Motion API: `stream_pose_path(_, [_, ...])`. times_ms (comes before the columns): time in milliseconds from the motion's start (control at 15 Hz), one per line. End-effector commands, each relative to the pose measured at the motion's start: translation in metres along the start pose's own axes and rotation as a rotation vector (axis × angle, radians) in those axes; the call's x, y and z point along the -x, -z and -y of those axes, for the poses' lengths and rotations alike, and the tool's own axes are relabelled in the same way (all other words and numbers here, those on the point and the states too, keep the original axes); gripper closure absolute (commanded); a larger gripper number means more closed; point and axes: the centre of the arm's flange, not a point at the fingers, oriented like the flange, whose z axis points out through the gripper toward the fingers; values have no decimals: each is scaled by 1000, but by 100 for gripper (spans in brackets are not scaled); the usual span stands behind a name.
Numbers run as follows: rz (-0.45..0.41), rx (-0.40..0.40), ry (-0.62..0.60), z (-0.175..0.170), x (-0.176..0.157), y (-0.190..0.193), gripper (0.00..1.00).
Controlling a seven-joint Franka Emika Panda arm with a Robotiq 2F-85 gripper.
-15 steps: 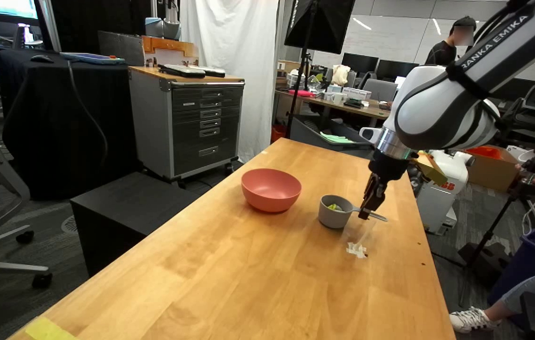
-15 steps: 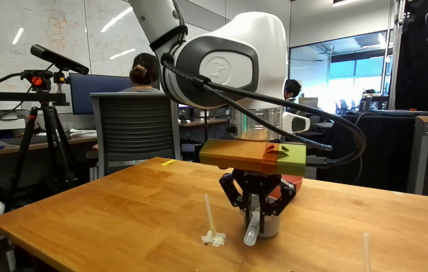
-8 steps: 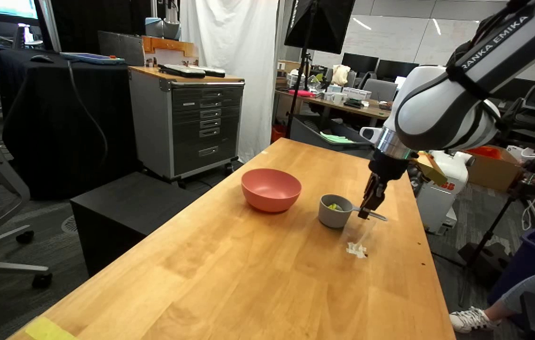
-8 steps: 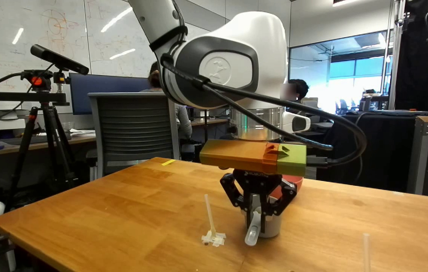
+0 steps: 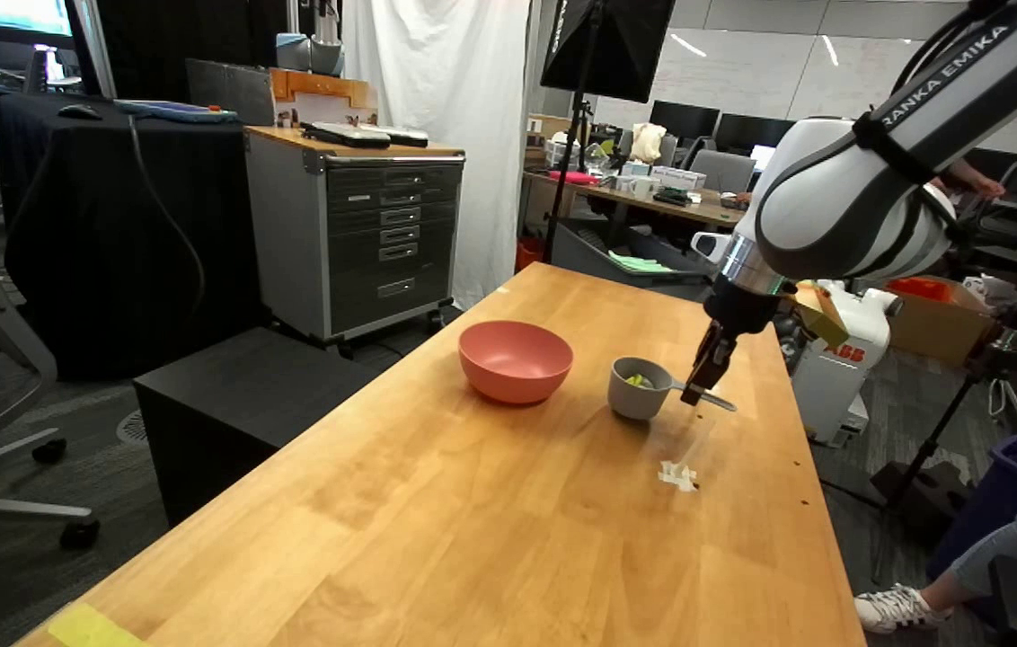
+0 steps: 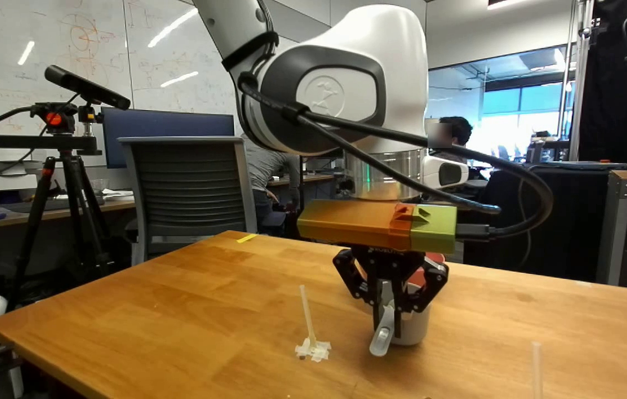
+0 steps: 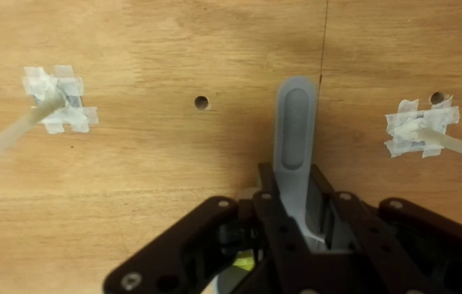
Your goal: Pour the contents in the cup into the bowl
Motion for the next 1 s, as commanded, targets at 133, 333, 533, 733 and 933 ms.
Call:
stream_pose_path(133, [-51, 41, -125, -20, 1, 33, 89])
stream_pose_path(333, [-78, 55, -185, -28, -3, 55, 89])
stream_pose_path(533, [-106, 75, -234, -33, -8, 77, 89])
stream_pose_path(733, [-139, 93, -279, -36, -19, 96, 89])
stream_pose_path(933, [-171, 111, -309, -40, -39, 107, 89])
